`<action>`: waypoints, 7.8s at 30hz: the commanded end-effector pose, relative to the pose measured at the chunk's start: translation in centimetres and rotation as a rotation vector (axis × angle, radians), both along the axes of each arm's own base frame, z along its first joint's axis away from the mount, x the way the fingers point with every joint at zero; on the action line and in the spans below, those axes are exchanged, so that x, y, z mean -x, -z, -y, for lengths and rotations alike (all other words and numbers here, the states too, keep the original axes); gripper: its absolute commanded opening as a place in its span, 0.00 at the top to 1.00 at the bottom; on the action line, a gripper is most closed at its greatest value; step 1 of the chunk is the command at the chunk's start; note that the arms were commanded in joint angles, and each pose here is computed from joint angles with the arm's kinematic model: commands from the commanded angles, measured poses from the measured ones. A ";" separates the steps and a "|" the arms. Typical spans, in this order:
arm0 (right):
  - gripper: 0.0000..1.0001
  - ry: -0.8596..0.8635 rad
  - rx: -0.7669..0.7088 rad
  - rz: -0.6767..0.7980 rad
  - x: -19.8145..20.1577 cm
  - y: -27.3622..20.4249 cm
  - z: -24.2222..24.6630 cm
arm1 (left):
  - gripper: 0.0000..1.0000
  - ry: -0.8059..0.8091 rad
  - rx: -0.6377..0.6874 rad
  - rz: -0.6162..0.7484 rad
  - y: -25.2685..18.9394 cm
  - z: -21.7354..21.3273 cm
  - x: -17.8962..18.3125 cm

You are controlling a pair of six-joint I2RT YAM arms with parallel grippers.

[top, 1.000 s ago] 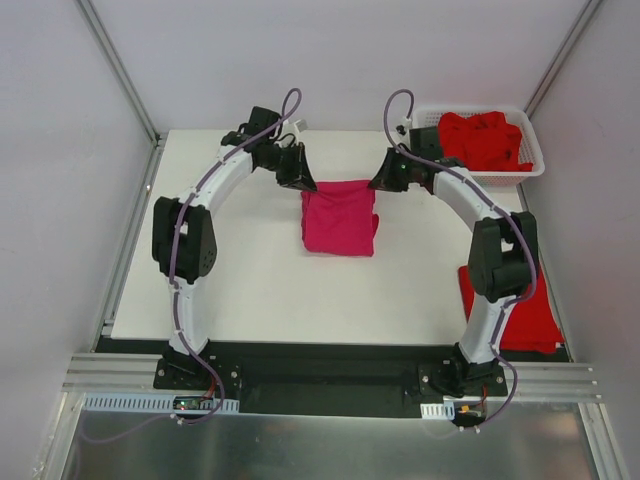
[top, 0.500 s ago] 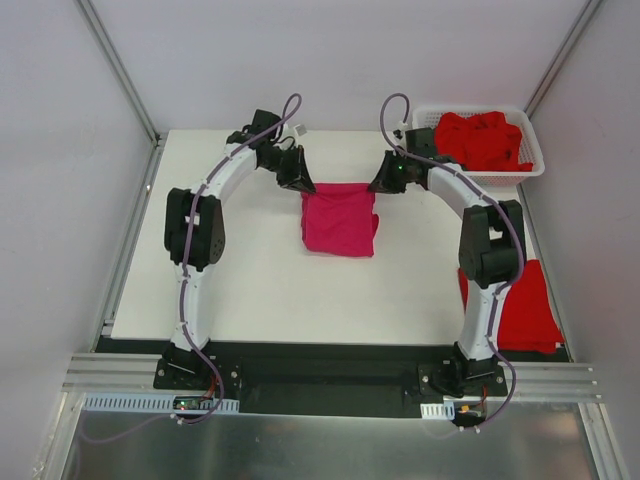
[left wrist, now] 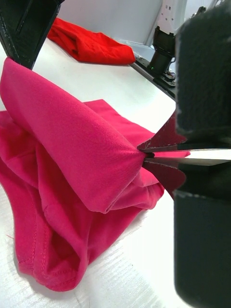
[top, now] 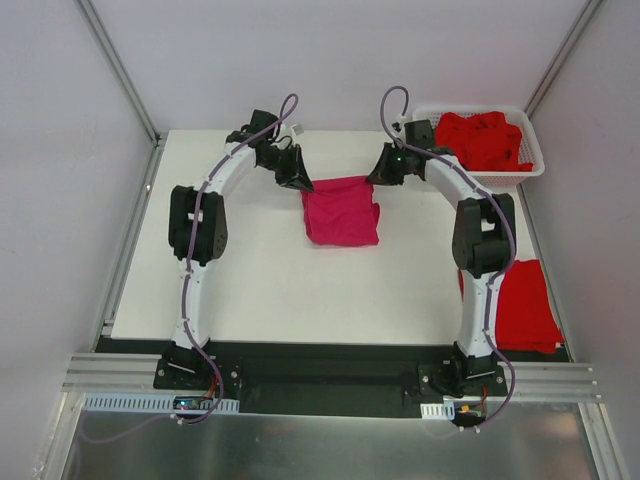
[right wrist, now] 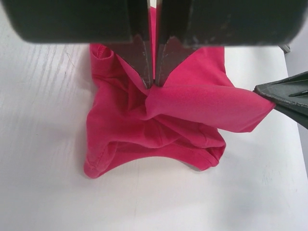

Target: Fold and stack the t-shirts

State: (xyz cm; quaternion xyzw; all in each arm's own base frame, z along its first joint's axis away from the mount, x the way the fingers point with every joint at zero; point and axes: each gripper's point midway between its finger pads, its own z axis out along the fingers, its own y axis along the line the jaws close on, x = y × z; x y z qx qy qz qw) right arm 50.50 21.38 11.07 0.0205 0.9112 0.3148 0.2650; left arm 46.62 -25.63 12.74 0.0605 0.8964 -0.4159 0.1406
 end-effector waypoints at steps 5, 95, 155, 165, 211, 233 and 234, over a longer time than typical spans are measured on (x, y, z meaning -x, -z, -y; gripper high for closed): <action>0.98 0.033 0.043 0.020 -1.4 0.5 1.7 | 0.99 -0.005 -0.008 0.013 -0.3 -0.8 -0.8; 0.15 -0.359 0.615 -0.292 18.1 7.8 -10.7 | 0.01 -0.188 -0.231 0.208 -6.8 -8.9 16.5; 0.04 -1.359 0.801 0.472 14.9 5.3 -13.8 | 0.01 -0.555 -0.474 0.124 -3.5 -20.9 19.9; 0.04 -1.387 0.784 0.374 15.5 8.6 -13.5 | 0.01 -0.625 -0.497 0.148 -4.1 -22.4 20.3; 0.04 -0.072 0.873 -0.507 18.2 8.8 11.4 | 0.01 -0.534 -0.332 0.194 -5.9 -19.3 19.5; 0.04 -0.229 0.948 -0.430 16.8 8.5 6.5 | 0.01 -0.271 -0.345 0.173 -5.2 -11.4 16.6; 0.04 -0.235 0.949 -0.431 16.9 8.7 6.3 | 0.01 -0.262 -0.345 0.168 -5.1 -11.1 16.6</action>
